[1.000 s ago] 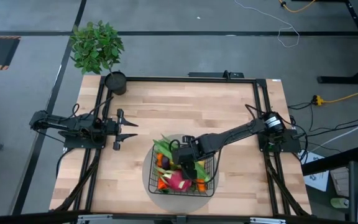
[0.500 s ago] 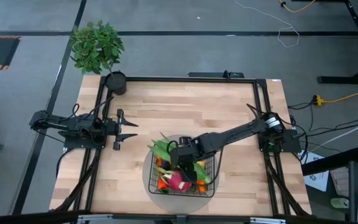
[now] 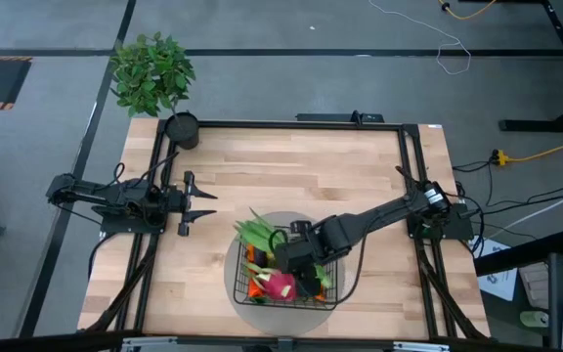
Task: Build produce basket
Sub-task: Return to Home Position
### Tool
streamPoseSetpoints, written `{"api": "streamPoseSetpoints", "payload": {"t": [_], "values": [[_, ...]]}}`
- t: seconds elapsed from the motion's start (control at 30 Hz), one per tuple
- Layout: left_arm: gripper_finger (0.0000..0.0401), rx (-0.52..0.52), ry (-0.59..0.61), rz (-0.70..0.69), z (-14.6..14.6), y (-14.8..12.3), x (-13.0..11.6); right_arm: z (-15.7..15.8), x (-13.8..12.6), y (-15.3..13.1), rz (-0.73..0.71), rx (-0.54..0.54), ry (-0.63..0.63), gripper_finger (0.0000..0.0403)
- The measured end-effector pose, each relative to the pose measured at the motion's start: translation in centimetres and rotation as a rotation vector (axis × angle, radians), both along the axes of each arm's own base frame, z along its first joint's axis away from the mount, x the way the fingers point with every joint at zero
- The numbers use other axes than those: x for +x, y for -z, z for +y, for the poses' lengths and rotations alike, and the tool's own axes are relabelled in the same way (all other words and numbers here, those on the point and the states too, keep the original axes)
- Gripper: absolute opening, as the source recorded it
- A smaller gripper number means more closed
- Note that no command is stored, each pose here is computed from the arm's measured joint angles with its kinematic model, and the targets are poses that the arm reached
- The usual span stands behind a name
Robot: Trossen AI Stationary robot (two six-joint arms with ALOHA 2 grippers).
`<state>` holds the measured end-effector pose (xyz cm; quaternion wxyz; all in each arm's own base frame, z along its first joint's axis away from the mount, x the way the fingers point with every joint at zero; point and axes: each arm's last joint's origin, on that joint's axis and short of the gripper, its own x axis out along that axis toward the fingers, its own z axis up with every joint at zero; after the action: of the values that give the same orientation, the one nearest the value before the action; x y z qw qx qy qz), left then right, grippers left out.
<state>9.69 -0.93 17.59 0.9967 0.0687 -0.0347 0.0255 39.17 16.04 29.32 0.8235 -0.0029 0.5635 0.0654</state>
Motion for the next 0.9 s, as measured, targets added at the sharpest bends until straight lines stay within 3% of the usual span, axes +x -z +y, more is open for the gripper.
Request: {"api": "streamPoseSetpoints", "payload": {"t": [0.23,0.5,0.57,0.73,0.83,0.9], "values": [[0.017,0.0,0.0,0.0,0.0,0.0,0.0,2.0,-1.0,-0.5,-0.003,0.005,-0.034,0.0156],[0.017,0.0,0.001,0.0,0.0,0.0,0.0,2.2,-1.8,-0.3,0.022,-0.141,-0.122,0.0156],[0.017,-0.001,0.0,0.0,0.0,0.0,0.0,1.9,-2.4,-0.1,0.08,-0.163,-0.093,0.0156],[0.017,-0.001,0.0,0.0,0.0,0.0,0.0,0.9,-1.9,-0.2,0.045,-0.236,0.026,0.0156],[0.017,-0.001,0.0,0.0,0.0,0.0,0.0,0.5,-1.5,-0.2,0.03,-0.257,-0.032,0.0156],[0.017,-0.001,0.001,0.0,0.0,0.0,0.0,0.1,-2.0,-0.3,0.062,-0.29,-0.158,0.0156]]}}
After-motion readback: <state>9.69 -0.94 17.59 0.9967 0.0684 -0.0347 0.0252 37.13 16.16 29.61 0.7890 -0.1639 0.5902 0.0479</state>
